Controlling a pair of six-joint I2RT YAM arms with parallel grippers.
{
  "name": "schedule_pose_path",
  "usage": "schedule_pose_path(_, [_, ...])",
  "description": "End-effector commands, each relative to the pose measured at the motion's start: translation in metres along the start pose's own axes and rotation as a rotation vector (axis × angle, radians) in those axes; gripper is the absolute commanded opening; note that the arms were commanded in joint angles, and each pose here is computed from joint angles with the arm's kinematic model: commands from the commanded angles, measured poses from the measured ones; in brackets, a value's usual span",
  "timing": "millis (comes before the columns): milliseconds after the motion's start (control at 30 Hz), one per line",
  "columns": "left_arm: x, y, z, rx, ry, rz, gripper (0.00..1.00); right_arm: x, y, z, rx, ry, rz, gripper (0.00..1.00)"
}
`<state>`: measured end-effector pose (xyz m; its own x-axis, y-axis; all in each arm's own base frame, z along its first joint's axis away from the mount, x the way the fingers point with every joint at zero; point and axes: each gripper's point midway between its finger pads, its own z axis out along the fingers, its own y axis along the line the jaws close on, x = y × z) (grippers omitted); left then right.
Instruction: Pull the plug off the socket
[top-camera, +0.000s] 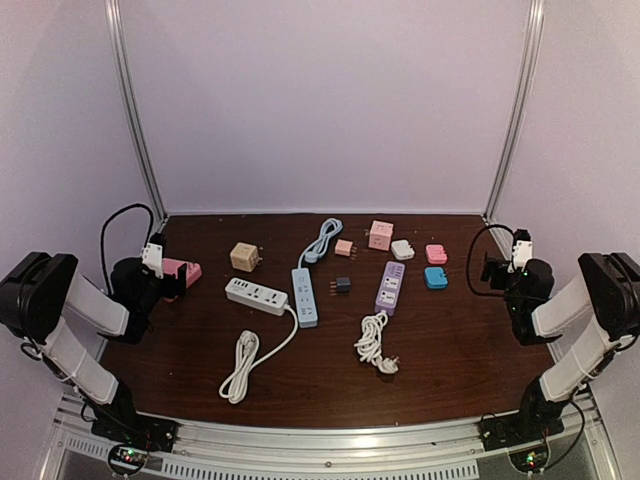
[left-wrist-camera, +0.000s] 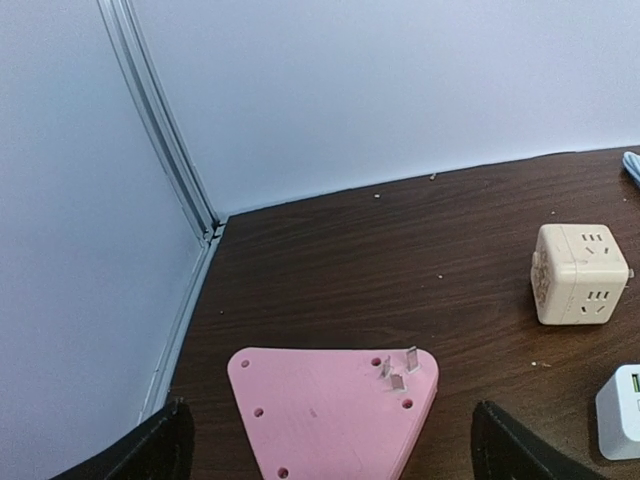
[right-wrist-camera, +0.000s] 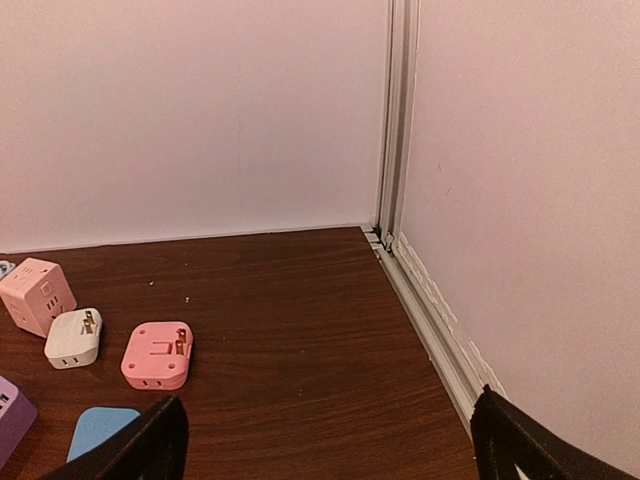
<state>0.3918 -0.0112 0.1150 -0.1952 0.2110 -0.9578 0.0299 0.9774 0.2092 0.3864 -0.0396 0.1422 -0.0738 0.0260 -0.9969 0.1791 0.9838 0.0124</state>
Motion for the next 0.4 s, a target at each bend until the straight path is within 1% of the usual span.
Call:
schedule_pose_path(0, [-0.0146, 0.0063, 0.0027, -0.026, -0.051, -0.011, 0.98, 0.0000, 0.0079, 0.0016, -0.048, 0.000, -0.009, 1.00])
schedule_pose_path(367, [-0.0146, 0.0070, 0.0025, -0.029, -0.052, -0.011, 0.98, 0.0003, 0.0096, 0.0022, -0.057, 0.002, -0.038, 1.00])
